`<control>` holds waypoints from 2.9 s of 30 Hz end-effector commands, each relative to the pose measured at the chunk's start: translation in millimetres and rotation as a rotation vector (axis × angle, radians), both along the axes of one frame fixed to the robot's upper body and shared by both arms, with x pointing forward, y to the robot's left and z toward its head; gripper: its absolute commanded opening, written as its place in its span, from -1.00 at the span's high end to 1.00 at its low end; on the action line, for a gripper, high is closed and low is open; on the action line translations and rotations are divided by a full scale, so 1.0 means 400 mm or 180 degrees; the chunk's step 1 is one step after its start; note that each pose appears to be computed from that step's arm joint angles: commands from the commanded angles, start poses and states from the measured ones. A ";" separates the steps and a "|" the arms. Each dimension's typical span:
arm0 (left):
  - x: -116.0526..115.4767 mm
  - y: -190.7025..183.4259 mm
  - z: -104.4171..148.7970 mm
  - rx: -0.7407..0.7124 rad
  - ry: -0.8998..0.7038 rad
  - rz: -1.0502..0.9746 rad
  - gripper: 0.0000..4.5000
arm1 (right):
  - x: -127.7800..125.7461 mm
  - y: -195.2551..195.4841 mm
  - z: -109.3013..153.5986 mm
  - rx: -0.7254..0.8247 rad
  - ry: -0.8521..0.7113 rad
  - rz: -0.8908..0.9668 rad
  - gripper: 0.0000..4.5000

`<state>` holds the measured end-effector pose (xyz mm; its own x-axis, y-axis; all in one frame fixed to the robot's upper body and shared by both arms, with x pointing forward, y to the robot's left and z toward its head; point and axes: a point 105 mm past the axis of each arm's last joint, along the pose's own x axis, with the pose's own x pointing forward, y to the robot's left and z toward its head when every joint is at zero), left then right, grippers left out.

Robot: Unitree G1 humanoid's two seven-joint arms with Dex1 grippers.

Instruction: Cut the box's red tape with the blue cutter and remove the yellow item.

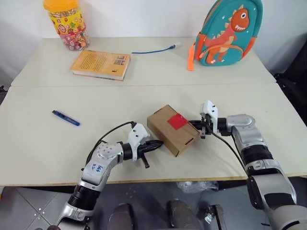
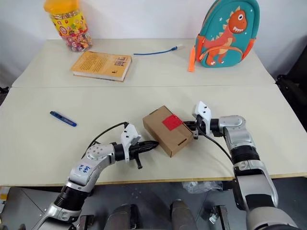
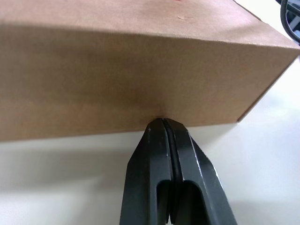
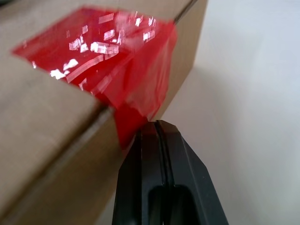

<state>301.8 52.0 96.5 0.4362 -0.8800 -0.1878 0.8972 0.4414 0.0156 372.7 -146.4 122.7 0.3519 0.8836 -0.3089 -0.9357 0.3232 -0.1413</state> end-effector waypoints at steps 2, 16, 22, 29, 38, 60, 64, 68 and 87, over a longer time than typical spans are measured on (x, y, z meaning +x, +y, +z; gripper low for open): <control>-0.006 -0.022 0.023 -0.0074 -0.0118 -0.0011 0.99 | -0.010 0.001 0.008 -0.0005 -0.0076 0.0023 1.00; -0.068 0.202 0.036 -0.0044 0.0000 0.0681 0.35 | -0.038 -0.118 0.113 0.0439 -0.0435 -0.0275 0.45; -0.157 0.495 0.071 -0.0172 -0.0416 0.1952 -0.46 | -0.126 -0.142 0.200 0.0557 -0.0766 -0.0227 -0.47; -0.340 0.820 0.052 -0.0090 -0.0540 0.3829 -1.00 | -0.277 -0.027 0.236 0.1135 -0.0801 0.0462 -1.00; -0.372 0.817 0.086 -0.0432 -0.0821 0.4337 -1.00 | -0.287 0.007 0.296 0.1406 -0.1153 0.0572 -1.00; 0.160 0.465 0.128 -0.0414 0.0469 0.5455 -1.00 | -0.274 -0.010 0.317 0.1202 -0.0950 0.0687 -1.00; 0.162 0.484 0.143 -0.0285 0.0392 0.5734 -1.00 | -0.275 -0.011 0.321 0.1200 -0.0975 0.0659 -1.00; 0.156 0.475 0.136 -0.0301 0.0458 0.5811 -1.00 | -0.276 -0.010 0.322 0.1229 -0.0986 0.0603 -1.00; 0.172 0.549 0.022 -0.0597 0.0961 0.6201 -1.00 | -0.267 0.004 0.330 0.1234 -0.1105 0.0548 -1.00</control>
<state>377.5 262.8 127.7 0.6871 0.6464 -0.3318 -0.7201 0.6667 -0.1923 270.2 -147.3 245.5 0.2296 0.9628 0.1422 -0.9151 0.2633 -0.3052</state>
